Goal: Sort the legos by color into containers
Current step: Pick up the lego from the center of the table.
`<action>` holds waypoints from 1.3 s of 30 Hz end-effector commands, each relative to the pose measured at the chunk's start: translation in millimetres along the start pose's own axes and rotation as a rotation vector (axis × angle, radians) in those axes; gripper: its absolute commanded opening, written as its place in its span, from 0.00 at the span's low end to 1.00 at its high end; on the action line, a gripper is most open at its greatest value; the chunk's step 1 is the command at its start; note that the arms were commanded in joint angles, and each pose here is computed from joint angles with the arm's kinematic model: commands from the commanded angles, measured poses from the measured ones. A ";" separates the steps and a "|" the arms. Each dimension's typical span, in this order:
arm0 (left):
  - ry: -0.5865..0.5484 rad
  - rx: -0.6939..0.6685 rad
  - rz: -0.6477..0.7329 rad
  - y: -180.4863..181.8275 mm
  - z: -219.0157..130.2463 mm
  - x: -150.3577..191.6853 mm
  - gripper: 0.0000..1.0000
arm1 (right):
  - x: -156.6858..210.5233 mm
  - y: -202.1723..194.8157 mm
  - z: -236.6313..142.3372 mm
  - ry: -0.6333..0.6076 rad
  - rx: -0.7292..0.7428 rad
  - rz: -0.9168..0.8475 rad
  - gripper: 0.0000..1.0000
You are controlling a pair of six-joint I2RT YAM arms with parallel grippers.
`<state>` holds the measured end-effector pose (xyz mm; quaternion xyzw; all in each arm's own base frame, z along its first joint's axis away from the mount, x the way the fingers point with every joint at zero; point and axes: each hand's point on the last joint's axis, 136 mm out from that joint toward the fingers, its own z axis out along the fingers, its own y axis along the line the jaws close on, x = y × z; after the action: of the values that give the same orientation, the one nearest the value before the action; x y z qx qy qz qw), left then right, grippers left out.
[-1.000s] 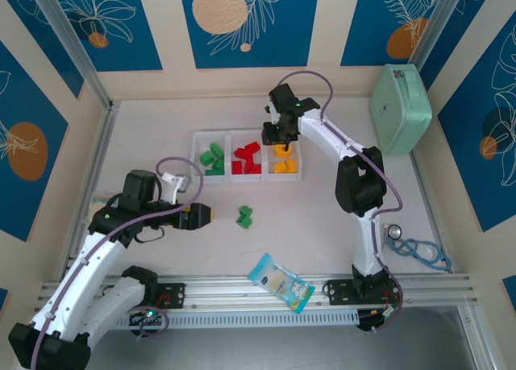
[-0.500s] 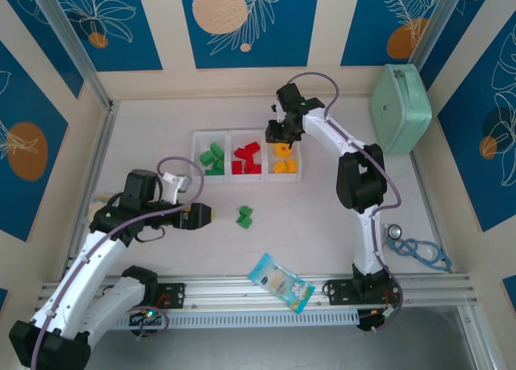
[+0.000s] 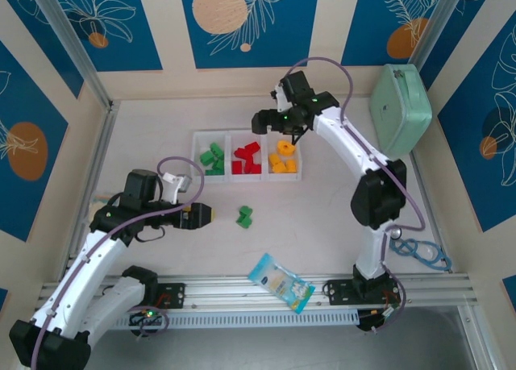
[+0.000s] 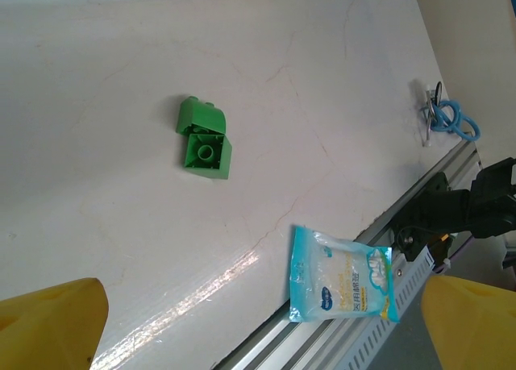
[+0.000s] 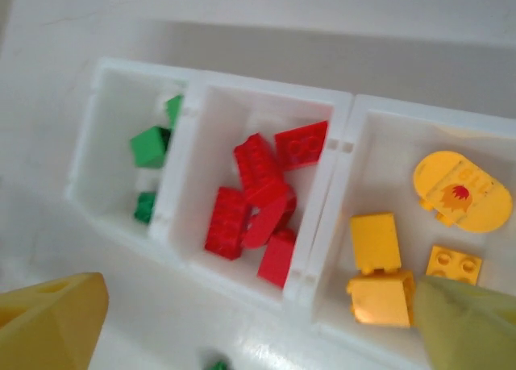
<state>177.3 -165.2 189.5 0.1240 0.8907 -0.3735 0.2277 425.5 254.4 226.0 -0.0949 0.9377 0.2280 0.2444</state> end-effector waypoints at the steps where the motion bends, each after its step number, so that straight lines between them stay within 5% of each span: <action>1: -0.007 0.001 0.034 -3.9 -3.8 -0.2 0.99 | 29.8 18.7 -30.3 0.027 -0.046 0.001 1.00; 9: 0.015 -0.002 0.019 -1.6 -0.5 0.7 0.99 | 113.1 40.7 -51.1 0.064 0.004 0.030 0.99; 18: -0.005 -0.027 0.022 0.6 -3.9 -0.6 0.99 | 195.4 55.0 -1.5 0.253 0.053 0.185 0.93; 24: -0.009 -0.030 0.024 0.6 -5.1 -0.6 0.99 | 212.7 33.2 23.5 0.285 0.271 0.442 0.97; 31: -0.023 -0.031 0.033 -0.7 -7.5 -1.7 0.99 | 215.7 48.3 51.5 0.116 0.401 0.725 0.96; 39: -0.044 -0.029 0.047 -2.6 -10.6 -2.8 0.99 | 232.7 38.9 63.3 0.222 0.872 0.880 0.92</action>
<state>177.0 -160.3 193.3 0.1224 0.8904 -0.3628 0.2461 259.9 351.5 84.0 0.3034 0.9496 0.0364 0.0703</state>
